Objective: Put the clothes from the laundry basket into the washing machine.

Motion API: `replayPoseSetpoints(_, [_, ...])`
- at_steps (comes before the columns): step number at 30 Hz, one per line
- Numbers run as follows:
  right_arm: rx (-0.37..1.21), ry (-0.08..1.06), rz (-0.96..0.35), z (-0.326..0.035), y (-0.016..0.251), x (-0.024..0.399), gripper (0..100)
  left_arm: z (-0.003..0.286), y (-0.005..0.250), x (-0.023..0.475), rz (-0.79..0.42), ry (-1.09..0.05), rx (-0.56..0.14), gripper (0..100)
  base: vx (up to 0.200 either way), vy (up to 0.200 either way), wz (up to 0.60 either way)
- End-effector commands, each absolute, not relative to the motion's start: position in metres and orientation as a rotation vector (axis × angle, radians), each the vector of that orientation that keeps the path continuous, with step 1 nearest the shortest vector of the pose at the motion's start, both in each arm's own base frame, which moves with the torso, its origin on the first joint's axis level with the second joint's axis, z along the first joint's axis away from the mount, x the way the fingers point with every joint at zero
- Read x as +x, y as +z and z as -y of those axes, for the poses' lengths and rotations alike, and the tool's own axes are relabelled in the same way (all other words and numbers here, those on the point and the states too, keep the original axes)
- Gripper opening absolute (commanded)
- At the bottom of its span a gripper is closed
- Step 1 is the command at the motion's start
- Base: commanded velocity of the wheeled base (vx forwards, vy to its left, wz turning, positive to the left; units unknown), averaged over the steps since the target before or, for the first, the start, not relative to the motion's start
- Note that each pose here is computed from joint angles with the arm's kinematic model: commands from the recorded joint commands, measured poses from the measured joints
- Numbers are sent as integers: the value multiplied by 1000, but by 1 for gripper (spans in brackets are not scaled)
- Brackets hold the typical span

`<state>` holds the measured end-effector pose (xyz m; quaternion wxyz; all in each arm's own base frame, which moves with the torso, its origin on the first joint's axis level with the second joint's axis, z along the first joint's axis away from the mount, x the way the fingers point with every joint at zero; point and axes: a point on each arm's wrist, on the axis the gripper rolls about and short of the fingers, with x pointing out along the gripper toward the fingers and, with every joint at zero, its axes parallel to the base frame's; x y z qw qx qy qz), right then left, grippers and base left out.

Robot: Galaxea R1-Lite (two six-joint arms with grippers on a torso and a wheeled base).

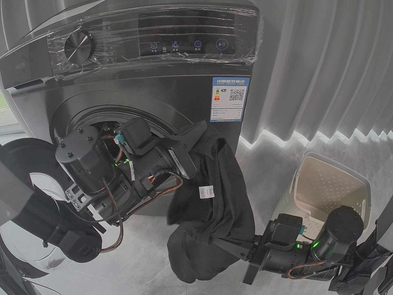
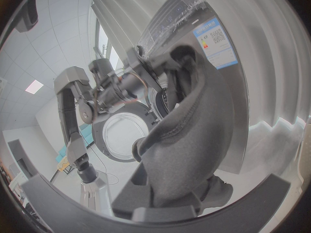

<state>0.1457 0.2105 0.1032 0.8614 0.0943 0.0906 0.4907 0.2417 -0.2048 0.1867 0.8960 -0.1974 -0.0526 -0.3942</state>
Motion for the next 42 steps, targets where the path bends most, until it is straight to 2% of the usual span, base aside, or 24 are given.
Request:
replayPoseSetpoints(1, [222, 1043, -138, -204, 118, 142, 0, 207, 165, 255, 53, -788, -389, 0, 0, 0, 0])
replayPoseSetpoints(6, [227, 1038, -125, -203, 120, 144, 0, 208, 157, 257, 47, -785, -387, 0, 0, 0, 0])
replayPoseSetpoints(10, [234, 1031, -108, -198, 124, 153, 0, 208, 140, 256, 22, -784, -377, 0, 0, 0, 0])
replayPoseSetpoints(14, [234, 1027, -105, -197, 124, 155, 0, 207, 139, 256, 18, -788, -376, 0, 0, 0, 0])
replayPoseSetpoints(15, [234, 1028, -104, -197, 124, 155, 0, 207, 139, 256, 20, -790, -376, 100, 0, 0, 0])
replayPoseSetpoints(22, [235, 1014, -86, -195, 127, 162, 0, 204, 137, 251, 12, -776, -377, 100, 0, 0, 0])
replayPoseSetpoints(35, [244, 961, -48, -181, 132, 188, 0, 166, 132, 200, -69, -789, -345, 100, 0, 0, 0])
replayPoseSetpoints(42, [255, 937, -14, -181, 138, 199, 0, 144, 125, 169, -154, -902, -315, 100, 0, 0, 0])
